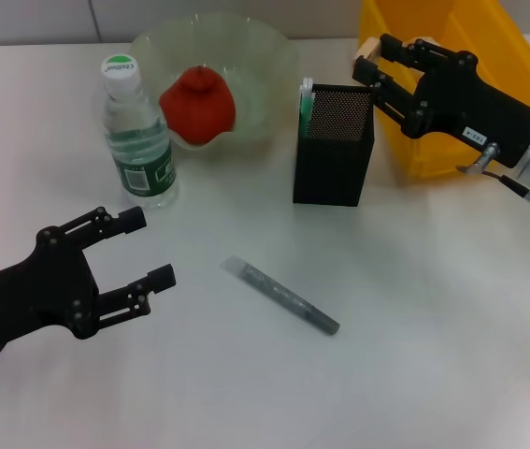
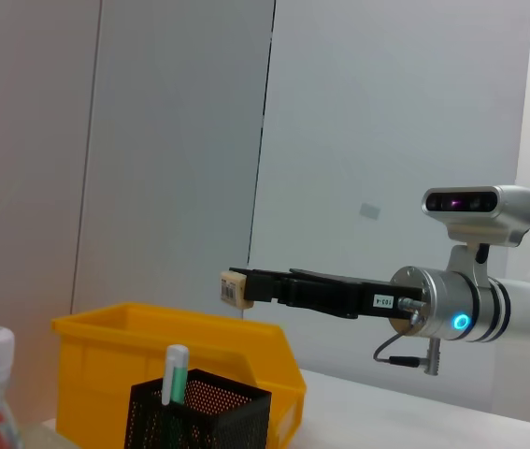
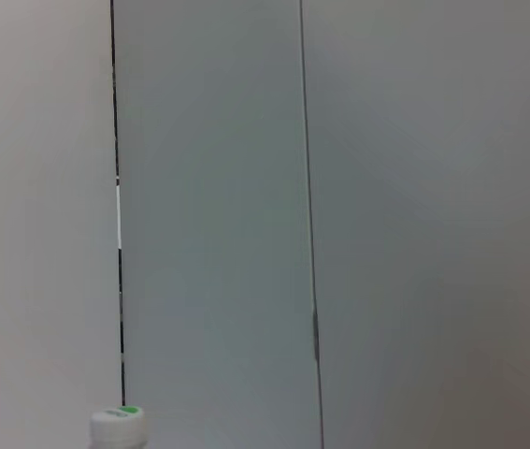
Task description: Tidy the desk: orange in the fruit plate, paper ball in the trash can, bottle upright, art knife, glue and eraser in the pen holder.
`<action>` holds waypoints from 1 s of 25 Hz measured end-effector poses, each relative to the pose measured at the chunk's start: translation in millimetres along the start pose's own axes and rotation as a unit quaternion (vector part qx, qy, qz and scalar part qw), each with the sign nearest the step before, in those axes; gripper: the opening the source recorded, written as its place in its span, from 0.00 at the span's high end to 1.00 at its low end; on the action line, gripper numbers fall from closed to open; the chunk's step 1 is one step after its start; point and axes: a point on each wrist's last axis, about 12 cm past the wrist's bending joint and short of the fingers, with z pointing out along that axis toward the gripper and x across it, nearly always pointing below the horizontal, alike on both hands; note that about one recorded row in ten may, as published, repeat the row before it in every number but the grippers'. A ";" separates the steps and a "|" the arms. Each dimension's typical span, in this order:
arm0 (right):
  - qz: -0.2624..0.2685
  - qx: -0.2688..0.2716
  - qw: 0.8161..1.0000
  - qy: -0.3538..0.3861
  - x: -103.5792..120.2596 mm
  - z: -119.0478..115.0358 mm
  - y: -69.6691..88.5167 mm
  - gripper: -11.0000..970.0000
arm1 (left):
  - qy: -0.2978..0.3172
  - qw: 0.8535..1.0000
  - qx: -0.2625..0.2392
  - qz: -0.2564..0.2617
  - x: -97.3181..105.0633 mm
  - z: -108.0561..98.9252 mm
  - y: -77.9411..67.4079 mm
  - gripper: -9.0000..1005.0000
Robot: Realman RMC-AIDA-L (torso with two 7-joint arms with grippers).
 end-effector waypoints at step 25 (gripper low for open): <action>0.015 0.000 1.000 0.018 1.9 10.1 -0.6 0.26 | -0.002 1.000 0.002 -0.001 0.4 -1.4 -1.8 0.22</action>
